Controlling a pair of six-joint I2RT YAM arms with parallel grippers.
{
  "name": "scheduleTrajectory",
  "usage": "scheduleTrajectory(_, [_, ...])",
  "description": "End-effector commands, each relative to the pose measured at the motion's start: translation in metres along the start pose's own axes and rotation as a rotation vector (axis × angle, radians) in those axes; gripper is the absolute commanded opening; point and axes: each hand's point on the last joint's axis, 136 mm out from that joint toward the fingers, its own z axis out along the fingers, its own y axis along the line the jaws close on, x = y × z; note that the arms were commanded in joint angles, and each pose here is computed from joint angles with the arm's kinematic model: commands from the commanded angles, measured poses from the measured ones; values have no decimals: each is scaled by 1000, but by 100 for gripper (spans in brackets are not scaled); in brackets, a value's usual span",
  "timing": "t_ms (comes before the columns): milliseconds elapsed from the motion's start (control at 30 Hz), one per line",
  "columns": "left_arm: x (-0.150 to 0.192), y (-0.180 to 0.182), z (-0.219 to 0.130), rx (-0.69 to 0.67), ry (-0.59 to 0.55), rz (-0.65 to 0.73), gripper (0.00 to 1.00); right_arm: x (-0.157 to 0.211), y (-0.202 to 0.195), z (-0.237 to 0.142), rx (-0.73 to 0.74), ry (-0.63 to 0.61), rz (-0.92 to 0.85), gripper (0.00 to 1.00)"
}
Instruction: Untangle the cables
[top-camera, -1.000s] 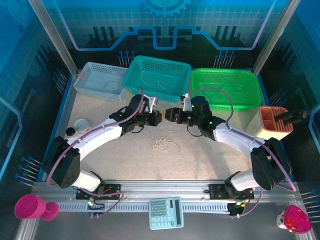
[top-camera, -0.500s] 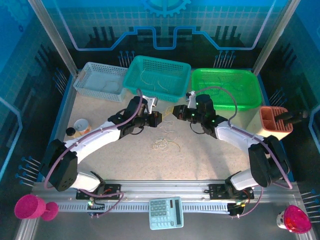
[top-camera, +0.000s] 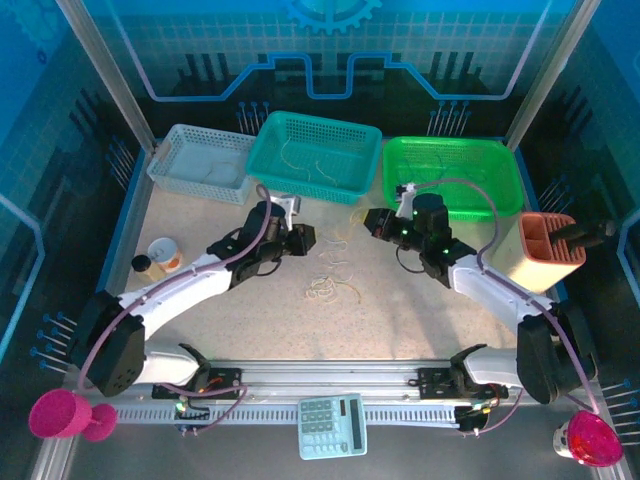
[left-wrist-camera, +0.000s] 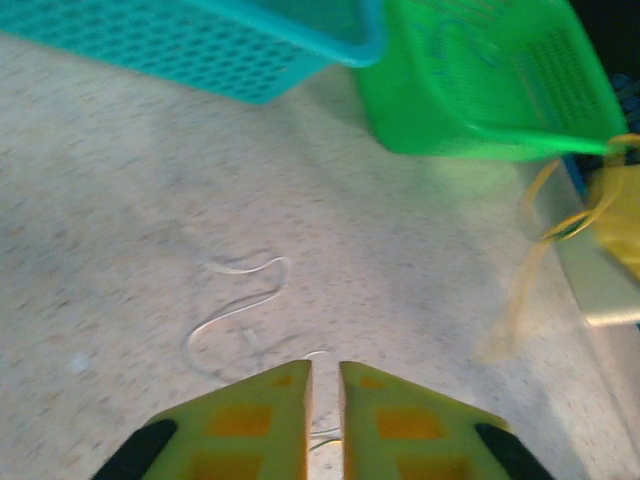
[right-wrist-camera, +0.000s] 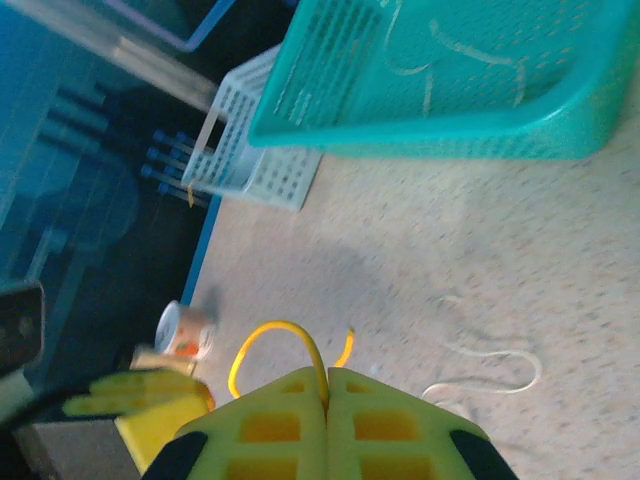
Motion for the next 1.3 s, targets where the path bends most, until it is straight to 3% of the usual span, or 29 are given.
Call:
scheduleTrajectory(0, [-5,18,-8,-57,-67,-105,20,-8,0,-3,0,-42,10,0])
scheduleTrajectory(200, [-21,0,-13,55,-144,-155,45,-2,9,-1,-26,-17,-2,0])
scheduleTrajectory(333, [-31,-31,-18,205,-163,-108,66,2,15,2,-37,-6,-14,0])
scheduleTrajectory(400, [-34,-43,-20,262,-162,-86,71,4,17,3,-42,2,-17,0])
scheduleTrajectory(667, [-34,-67,-16,330,-126,-7,74,14,26,9,-56,29,-27,0])
scheduleTrajectory(1267, [-27,-83,3,357,-98,47,66,23,45,9,-94,48,-44,0])
